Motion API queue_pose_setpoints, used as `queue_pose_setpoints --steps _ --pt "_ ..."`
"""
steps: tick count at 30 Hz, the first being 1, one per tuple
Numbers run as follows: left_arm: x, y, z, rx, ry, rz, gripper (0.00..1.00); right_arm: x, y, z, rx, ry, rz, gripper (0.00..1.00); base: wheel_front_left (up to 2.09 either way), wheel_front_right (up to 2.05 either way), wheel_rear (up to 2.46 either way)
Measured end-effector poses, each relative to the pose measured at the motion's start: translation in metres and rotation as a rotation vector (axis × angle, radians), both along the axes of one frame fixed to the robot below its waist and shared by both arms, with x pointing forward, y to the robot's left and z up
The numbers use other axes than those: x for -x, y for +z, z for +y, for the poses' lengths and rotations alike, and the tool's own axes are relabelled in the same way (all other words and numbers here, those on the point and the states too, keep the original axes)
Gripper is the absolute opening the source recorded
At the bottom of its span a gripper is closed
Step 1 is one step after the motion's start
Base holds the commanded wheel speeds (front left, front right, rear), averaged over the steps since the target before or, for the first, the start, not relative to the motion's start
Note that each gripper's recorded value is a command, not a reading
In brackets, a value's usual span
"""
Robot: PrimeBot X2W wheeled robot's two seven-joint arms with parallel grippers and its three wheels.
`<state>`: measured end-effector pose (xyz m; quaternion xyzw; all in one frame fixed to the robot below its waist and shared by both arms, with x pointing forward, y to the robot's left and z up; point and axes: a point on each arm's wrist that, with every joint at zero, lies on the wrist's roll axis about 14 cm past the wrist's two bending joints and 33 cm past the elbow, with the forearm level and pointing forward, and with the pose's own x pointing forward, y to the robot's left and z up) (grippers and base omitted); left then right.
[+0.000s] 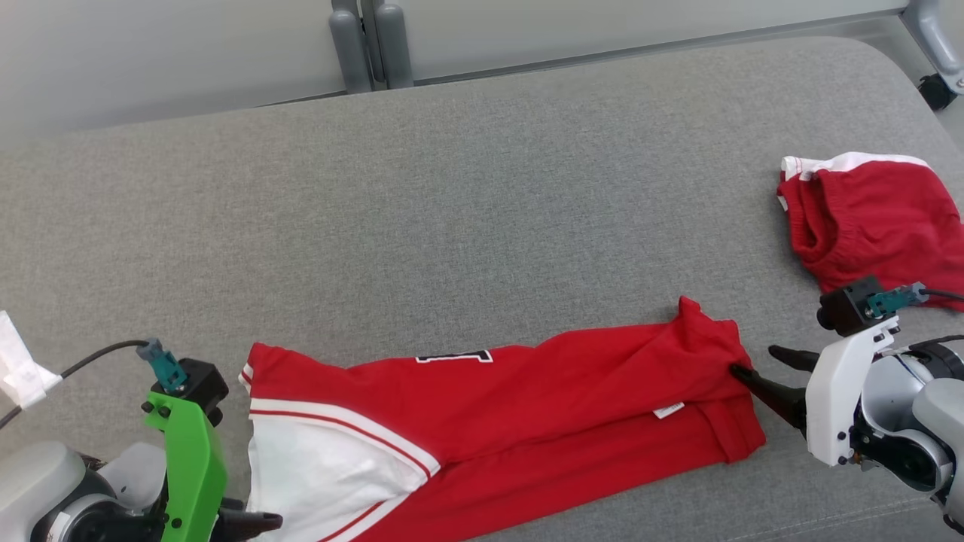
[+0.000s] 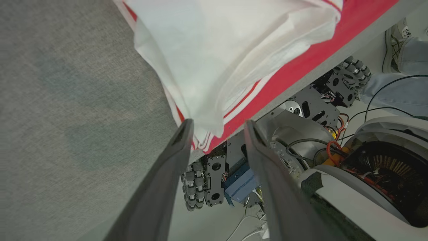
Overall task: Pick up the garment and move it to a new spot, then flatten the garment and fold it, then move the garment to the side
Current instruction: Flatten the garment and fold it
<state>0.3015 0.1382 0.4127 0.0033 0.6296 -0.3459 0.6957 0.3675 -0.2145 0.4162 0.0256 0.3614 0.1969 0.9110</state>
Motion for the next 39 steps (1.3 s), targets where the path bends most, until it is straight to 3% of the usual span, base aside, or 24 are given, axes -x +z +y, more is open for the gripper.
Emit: queue_pose_setpoints --steps 8,14,20,26,34,39 --pt "-0.029 0.029 -0.004 0.064 0.051 -0.195 1.0 -0.008 0.036 -0.018 -0.028 -0.066 -0.133 1.0 0.0 0.0 0.0" --pt "-0.082 0.078 -0.008 0.172 0.154 -0.557 1.0 -0.035 0.1 -0.042 -0.055 -0.161 -0.468 1.0 0.0 0.0 0.0" --pt "-0.112 0.113 -0.001 0.279 0.345 -0.865 1.0 -0.042 0.129 -0.049 -0.126 -0.278 -0.71 1.0 0.0 0.0 0.0" --pt "-0.126 0.142 0.024 0.33 0.556 -1.171 1.0 -0.037 0.132 -0.025 -0.191 -0.312 -0.8 1.0 0.0 0.0 0.0" --pt "-0.122 0.155 0.046 0.354 0.789 -1.297 1.0 -0.025 0.125 -0.016 -0.146 -0.367 -0.855 1.0 0.0 0.0 0.0" --pt "-0.101 0.138 0.053 0.342 0.857 -1.332 1.0 -0.016 0.114 -0.013 -0.13 -0.411 -0.843 1.0 0.0 0.0 0.0"
